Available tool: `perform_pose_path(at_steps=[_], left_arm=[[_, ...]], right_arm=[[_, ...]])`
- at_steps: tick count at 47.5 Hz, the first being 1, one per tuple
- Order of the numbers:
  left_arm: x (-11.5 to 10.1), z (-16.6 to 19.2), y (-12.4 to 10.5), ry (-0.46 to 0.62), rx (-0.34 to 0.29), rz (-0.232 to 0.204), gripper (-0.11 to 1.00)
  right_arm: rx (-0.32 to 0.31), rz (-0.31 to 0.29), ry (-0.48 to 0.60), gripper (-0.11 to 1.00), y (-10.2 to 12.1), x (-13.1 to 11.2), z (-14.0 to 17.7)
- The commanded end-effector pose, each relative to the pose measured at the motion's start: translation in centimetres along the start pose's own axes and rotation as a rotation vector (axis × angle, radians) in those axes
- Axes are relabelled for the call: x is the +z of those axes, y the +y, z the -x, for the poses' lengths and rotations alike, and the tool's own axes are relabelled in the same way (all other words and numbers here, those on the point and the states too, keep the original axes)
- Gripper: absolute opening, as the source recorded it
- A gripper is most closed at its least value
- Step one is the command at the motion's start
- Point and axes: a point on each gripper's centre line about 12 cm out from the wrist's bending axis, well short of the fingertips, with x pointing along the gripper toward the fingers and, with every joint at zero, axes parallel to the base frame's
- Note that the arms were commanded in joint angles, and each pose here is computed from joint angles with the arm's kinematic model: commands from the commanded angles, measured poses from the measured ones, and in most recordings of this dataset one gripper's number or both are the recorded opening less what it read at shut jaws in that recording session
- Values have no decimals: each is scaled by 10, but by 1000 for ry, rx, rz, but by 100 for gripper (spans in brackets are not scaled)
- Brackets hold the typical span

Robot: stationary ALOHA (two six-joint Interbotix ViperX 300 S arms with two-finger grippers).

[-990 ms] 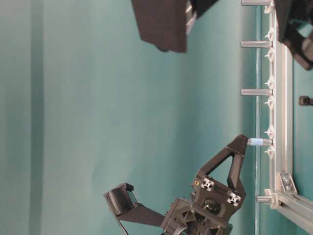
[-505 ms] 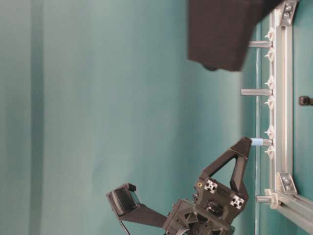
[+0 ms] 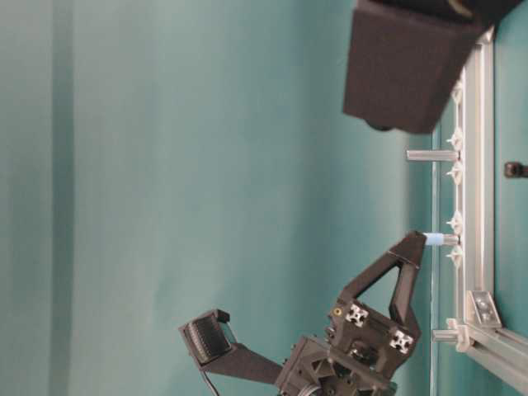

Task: Insert the wire through the string loop located in the center.
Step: 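Close the right gripper on the USB cable just behind the connector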

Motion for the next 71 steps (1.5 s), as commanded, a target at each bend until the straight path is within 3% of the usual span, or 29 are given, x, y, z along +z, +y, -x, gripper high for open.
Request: perform_pose_path(at_steps=[1,22,27,33,36,59,71], left_arm=[[11,4,-2,-37,-6,6,0],[11,4,-2,-37,-6,6,0],[12,4,-2,-38,-6,6,0],[12,4,-2,-38,-6,8,0],[10,5,-2,-33,-6,6,0],[11,5,-2,-35,-6,7,0],[10,5,-3,-33,-10,6,0]], right_arm=[[9,-2,-36,55,3,12,0],[6,-3,-35,52,2,14,-4],[2,-5,-33,40,0,13,-5],[-2,-7,-25,14,-1,12,-4],[-6,-9,-13,7,-2,9,-4],[-16,-10,17,7,-3,6,-3],[-11,-10,-7,7,1,21,8]])
